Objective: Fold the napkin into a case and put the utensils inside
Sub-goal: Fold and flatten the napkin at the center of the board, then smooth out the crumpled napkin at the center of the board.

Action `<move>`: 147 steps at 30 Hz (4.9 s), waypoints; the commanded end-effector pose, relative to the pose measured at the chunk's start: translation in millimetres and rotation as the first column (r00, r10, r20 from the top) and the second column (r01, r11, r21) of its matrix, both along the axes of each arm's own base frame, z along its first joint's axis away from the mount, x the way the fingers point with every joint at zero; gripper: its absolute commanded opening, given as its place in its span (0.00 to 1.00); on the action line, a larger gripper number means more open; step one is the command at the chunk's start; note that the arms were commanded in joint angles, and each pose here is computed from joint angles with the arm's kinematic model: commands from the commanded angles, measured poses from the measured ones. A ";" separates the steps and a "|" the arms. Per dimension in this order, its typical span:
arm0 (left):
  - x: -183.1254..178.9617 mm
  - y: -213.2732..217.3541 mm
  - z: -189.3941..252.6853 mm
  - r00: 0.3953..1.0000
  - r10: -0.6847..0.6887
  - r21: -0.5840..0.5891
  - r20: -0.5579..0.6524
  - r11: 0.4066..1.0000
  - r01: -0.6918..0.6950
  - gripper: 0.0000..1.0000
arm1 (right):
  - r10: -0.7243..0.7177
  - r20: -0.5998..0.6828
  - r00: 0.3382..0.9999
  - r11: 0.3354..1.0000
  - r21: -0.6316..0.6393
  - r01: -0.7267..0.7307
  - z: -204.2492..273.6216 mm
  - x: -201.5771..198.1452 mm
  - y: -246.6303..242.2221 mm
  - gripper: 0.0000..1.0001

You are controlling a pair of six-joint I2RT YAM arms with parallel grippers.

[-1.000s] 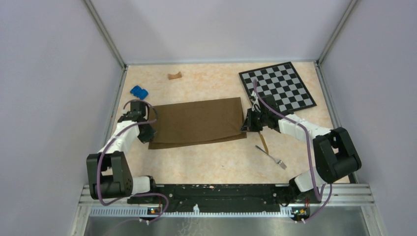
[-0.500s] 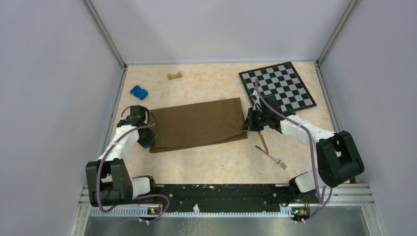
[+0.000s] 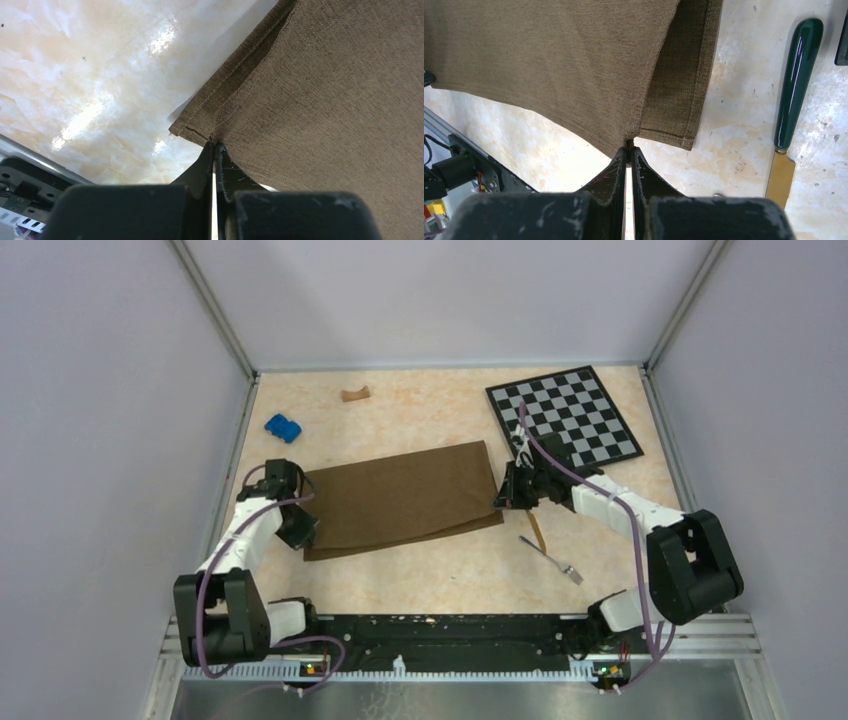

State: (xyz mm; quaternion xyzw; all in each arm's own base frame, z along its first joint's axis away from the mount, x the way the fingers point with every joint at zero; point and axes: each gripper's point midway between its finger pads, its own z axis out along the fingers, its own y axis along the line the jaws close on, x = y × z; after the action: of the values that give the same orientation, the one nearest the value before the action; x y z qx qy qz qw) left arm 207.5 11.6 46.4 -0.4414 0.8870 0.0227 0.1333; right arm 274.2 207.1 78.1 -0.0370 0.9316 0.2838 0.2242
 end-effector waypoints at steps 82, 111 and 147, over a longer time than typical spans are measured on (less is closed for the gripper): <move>190.1 -9.8 3.0 0.825 -0.310 -0.124 0.472 0.904 0.410 0.99 | -0.058 0.089 0.994 0.961 0.275 0.031 -29.6 184.1 63.3 0.79; 202.2 -10.3 25.5 0.774 -0.445 -0.020 0.452 0.862 0.507 0.99 | -0.043 0.160 0.986 0.949 0.315 -0.009 17.3 190.1 77.5 0.80; 228.9 -32.2 52.5 0.724 -0.406 -0.119 0.558 0.824 0.554 0.99 | 0.016 0.142 0.990 0.865 0.495 -0.085 39.6 192.5 125.9 0.76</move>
State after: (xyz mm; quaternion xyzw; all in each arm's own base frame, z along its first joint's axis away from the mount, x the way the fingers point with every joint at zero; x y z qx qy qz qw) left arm 432.1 -40.1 66.1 -0.2078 0.8987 -0.2831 0.2626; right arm 474.3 314.8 68.0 0.0091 0.8421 0.4696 0.2650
